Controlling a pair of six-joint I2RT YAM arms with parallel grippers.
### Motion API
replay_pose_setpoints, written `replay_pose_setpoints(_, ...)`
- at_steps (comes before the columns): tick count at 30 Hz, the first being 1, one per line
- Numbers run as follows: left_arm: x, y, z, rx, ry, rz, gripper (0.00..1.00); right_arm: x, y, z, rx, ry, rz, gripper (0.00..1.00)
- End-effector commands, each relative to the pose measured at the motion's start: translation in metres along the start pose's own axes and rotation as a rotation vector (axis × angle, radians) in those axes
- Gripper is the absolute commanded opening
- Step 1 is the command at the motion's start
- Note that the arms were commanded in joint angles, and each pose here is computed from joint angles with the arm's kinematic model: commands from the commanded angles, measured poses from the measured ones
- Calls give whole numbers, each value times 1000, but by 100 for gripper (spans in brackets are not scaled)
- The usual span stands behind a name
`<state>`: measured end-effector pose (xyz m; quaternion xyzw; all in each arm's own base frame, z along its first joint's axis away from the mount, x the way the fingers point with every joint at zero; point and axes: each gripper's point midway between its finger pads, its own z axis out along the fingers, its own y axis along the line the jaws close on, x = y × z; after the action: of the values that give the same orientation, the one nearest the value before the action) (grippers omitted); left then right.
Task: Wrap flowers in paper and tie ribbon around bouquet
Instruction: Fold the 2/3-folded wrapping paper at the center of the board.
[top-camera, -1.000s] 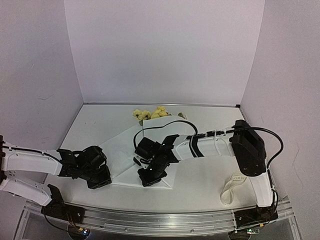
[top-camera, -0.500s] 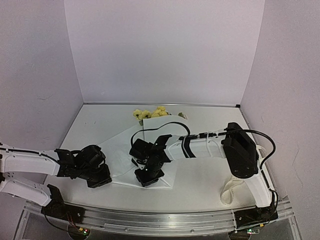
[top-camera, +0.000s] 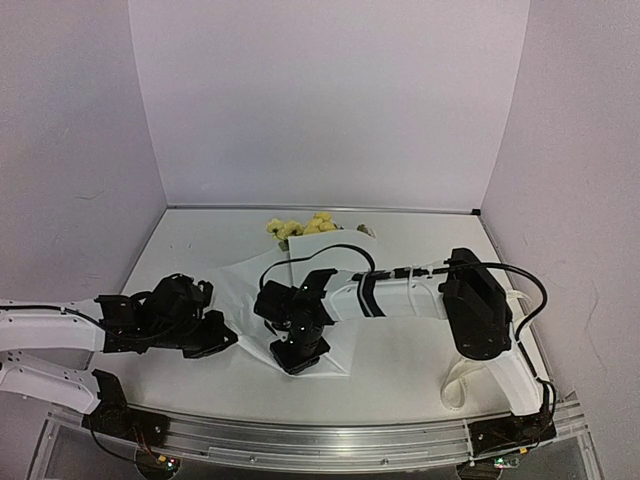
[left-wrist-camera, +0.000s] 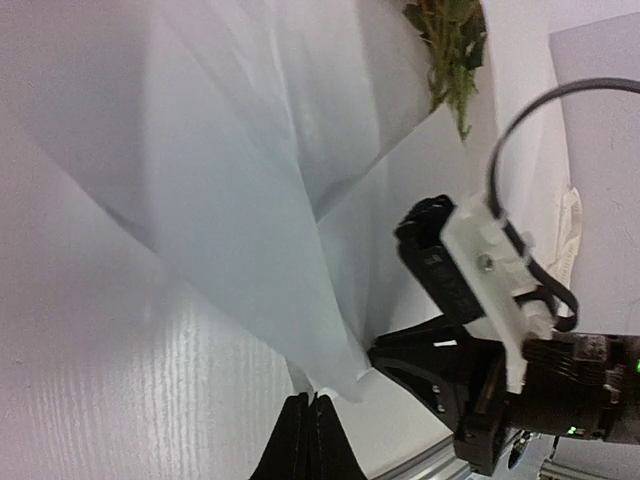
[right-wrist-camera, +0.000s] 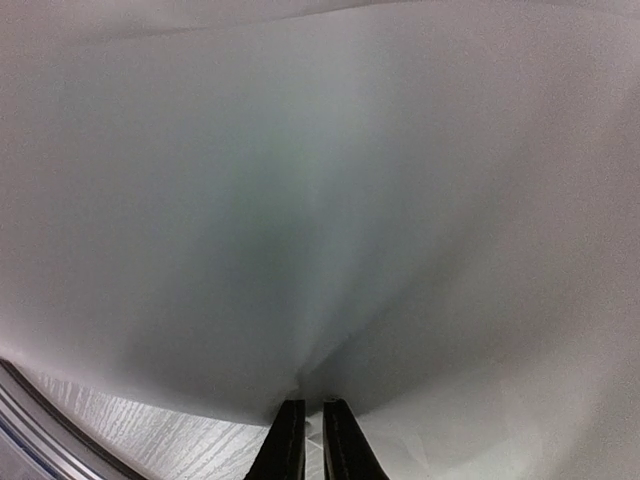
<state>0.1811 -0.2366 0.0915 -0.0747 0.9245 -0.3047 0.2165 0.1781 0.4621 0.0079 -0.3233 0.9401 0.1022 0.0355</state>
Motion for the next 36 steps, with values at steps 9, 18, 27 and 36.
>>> replay_pose_setpoints(9, -1, -87, -5, 267, -11, 198, 0, 14, -6, 5, 40, 66, -20, 10)
replay_pose_setpoints(18, -10, -51, -7, 137, -83, 135, 0, 5, 30, -57, -162, -29, -175, 12)
replay_pose_setpoints(27, -9, -52, -4, 135, -79, 156, 0, 19, 47, -122, -297, -96, -302, 14)
replay_pose_setpoints(36, -9, -66, -4, 171, -70, 198, 0, 35, -38, -145, -130, -199, -98, 12)
